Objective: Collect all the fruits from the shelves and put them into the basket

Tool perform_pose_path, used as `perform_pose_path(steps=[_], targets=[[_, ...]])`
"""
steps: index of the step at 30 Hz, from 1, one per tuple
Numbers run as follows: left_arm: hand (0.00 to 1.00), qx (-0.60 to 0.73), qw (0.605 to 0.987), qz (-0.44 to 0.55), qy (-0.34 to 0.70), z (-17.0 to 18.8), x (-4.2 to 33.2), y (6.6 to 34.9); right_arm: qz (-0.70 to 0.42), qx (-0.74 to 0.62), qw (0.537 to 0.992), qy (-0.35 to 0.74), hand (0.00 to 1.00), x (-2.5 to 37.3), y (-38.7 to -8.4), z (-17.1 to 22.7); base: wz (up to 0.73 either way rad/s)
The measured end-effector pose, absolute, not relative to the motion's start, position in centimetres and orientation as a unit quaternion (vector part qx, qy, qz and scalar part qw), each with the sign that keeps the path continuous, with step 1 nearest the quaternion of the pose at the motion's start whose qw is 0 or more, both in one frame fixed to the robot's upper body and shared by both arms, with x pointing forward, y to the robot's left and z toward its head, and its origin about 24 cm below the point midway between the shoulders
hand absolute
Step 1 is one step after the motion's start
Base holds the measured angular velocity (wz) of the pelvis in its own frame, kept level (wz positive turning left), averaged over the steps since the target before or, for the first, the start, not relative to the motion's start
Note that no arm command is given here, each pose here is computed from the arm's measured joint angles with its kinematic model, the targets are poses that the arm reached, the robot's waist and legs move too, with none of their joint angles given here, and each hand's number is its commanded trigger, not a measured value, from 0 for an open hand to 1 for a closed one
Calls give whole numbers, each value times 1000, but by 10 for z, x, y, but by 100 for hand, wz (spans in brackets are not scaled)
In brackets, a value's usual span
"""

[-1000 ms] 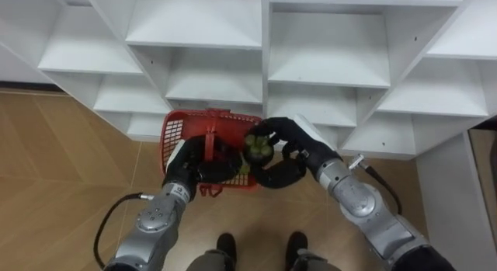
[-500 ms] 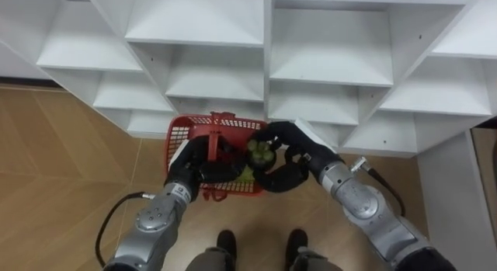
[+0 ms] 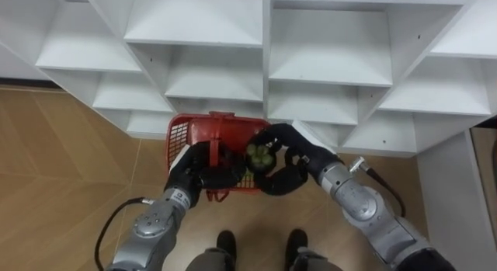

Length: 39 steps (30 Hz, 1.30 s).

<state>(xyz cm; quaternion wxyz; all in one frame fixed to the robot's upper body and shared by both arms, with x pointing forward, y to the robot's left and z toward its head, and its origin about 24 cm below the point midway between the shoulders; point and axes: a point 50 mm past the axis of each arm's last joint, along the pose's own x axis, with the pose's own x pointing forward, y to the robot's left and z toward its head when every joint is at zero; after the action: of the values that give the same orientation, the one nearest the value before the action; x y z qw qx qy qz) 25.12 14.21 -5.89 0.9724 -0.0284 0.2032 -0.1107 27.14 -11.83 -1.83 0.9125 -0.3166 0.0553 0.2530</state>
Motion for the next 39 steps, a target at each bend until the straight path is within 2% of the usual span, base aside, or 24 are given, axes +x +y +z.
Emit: perform_pose_path(steps=[39], targets=[[100, -42, 967, -133, 213, -64, 244, 133, 250, -326, 910, 55, 0, 269, -117, -21, 0]])
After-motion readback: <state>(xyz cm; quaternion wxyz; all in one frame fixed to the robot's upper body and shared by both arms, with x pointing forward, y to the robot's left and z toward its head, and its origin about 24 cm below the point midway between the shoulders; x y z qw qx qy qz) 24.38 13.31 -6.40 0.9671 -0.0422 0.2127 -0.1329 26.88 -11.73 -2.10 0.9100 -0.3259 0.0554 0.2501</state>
